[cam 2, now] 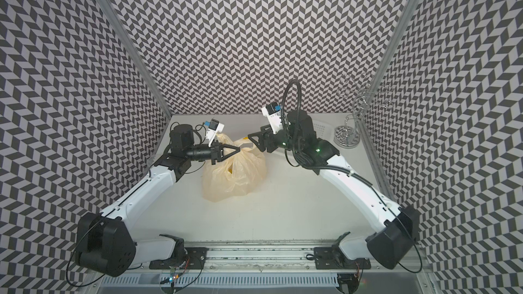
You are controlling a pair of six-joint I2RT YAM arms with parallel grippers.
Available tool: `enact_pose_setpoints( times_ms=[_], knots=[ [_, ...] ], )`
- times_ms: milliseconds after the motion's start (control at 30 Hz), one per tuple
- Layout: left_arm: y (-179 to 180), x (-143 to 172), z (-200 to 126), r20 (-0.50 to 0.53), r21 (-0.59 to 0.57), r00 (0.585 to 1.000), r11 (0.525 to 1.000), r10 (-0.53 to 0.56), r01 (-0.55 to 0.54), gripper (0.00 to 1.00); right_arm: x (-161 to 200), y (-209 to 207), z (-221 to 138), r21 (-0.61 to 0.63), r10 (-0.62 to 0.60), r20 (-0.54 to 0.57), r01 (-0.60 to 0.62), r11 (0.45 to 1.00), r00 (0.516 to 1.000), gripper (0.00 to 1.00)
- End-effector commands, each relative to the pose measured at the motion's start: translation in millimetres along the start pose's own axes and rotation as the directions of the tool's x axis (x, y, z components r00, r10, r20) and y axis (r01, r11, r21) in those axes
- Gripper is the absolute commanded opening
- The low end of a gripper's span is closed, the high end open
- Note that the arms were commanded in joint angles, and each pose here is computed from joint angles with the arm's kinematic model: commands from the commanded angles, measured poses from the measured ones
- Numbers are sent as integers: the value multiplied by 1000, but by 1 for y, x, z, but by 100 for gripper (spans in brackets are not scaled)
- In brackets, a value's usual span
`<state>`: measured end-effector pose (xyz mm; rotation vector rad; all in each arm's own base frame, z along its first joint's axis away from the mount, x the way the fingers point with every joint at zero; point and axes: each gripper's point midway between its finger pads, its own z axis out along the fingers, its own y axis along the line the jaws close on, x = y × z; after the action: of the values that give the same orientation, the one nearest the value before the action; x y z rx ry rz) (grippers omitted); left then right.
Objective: Place the peach into a plastic bag & tie a knot
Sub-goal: Cross the plastic bag at the center of the board.
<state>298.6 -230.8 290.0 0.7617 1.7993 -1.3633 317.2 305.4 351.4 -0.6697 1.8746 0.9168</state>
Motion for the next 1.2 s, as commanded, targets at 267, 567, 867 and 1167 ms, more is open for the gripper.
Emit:
enact_pose_setpoints(
  times_ms=[267,567,867,1167],
  knots=[
    [-14,-17,-5,28,26,998,998,55,-56,17,24,-17,40,-15,0,-85,-1,1000,996,67],
    [45,-4,-15,41,-163,994,981,-97,102,16,-11,24,14,-223,87,-17,-89,971,996,7],
    [44,-21,-10,102,-96,980,979,-171,181,7,32,94,31,-494,191,-143,-237,837,971,0],
    [31,-26,-4,88,-24,980,983,-180,182,5,105,51,87,-287,226,-248,-294,912,942,0]
  ],
)
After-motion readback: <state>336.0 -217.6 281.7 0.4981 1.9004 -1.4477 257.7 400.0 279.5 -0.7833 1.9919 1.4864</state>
